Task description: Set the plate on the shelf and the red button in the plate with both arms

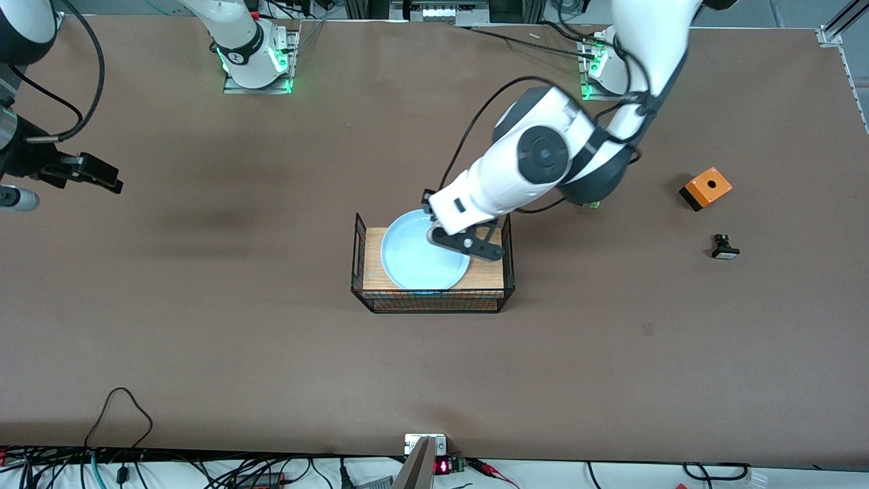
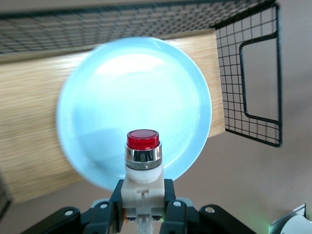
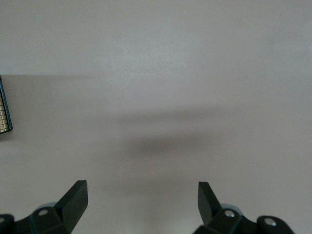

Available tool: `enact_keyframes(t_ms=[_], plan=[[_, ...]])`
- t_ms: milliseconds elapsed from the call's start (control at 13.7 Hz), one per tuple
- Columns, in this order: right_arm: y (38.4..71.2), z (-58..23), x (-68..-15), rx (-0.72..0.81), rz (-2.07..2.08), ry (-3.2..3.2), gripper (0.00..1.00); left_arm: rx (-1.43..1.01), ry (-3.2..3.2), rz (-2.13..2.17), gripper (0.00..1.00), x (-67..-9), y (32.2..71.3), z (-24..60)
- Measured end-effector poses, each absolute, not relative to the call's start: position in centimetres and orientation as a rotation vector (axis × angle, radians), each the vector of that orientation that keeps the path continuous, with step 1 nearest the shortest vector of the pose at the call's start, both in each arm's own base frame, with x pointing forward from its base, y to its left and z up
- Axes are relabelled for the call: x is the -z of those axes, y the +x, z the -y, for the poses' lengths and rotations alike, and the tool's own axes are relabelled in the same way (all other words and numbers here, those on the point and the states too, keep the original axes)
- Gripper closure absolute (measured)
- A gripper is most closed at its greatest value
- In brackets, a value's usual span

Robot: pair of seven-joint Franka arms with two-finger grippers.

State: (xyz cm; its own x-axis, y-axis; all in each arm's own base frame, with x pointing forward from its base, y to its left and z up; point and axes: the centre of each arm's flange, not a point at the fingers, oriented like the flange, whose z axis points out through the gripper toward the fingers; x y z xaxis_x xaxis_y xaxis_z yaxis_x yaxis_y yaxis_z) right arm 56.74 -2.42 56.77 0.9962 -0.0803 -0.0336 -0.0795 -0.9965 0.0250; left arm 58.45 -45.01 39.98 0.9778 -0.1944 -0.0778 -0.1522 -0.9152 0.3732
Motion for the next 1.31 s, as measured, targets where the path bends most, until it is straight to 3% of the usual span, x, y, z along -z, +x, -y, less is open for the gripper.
enact_keyframes(t_ms=[291, 364, 801, 1093, 1311], plan=[[56.6, 2.1, -56.9, 0.065, 0.107, 3.116, 0.00, 0.149, 2.808, 0.281, 0.66, -36.5, 58.9, 45.3], [56.6, 1.9, -56.8, 0.069, 0.100, 3.116, 0.00, 0.151, 2.810, 0.290, 0.60, -36.3, 58.7, 45.6], [56.7, 1.6, -56.7, 0.072, 0.092, 3.116, 0.00, 0.111, 2.827, 0.279, 0.00, -39.6, 59.8, 44.4], [56.7, 1.6, -56.8, 0.070, 0.091, 3.116, 0.00, 0.195, 3.062, 0.237, 0.00, -47.7, 60.3, 35.0], [56.7, 1.6, -57.0, 0.064, 0.090, 3.116, 0.00, 0.286, 3.229, 0.193, 0.00, -54.2, 58.3, 28.2]])
